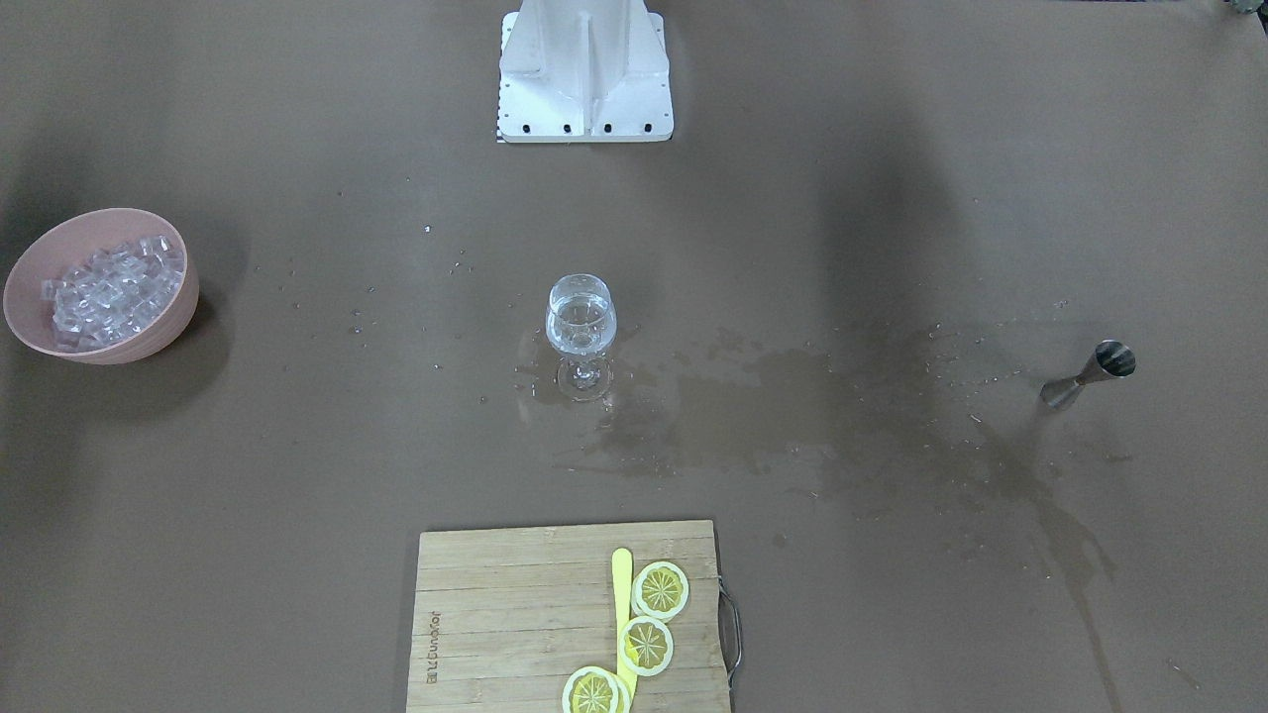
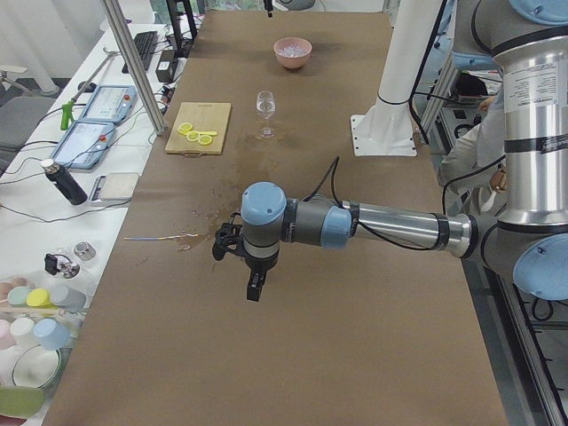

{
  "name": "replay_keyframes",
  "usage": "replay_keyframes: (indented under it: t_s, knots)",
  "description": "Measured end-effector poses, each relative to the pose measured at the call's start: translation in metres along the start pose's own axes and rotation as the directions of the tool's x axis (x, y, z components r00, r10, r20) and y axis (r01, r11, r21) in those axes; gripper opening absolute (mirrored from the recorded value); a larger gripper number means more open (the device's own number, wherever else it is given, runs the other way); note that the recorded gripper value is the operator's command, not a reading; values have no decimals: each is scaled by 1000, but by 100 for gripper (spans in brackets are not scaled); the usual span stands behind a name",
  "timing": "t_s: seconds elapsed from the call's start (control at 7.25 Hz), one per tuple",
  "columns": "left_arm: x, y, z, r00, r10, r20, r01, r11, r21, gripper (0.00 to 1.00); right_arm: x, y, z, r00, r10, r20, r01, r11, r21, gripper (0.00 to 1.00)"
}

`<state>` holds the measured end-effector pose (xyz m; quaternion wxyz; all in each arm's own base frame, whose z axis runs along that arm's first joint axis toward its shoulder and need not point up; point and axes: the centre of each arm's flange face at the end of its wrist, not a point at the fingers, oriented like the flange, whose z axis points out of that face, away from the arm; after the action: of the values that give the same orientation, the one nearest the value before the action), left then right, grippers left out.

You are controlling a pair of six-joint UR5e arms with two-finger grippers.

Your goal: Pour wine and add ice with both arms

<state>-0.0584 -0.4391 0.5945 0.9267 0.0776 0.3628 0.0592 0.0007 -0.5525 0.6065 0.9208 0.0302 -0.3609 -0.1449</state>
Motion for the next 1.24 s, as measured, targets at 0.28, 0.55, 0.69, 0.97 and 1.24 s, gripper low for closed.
replay_keyframes:
  t_s: [0.28, 0.55, 0.69, 0.97, 1.24]
  knots:
    - [4, -2, -4, 1000, 26, 0, -26, 999, 28, 98, -1, 0, -2, 1000, -21, -7, 21, 1000, 23, 100]
    - [7, -3, -7, 998, 56, 3, -56, 996, 70, 98, -1, 3, -1, 999, -34, -8, 34, 999, 38, 100]
    - [8, -3, -9, 999, 52, 3, -52, 995, 86, 98, -1, 3, -1, 999, -42, -11, 43, 998, 48, 100]
    - [15, -9, -14, 997, 79, -4, -78, 985, 153, 98, -2, 3, -2, 1000, -28, -10, 29, 998, 59, 100]
    - [17, -5, -10, 992, 119, -49, -106, 970, 218, 98, -5, 0, -1, 1000, -14, -7, 14, 998, 68, 100]
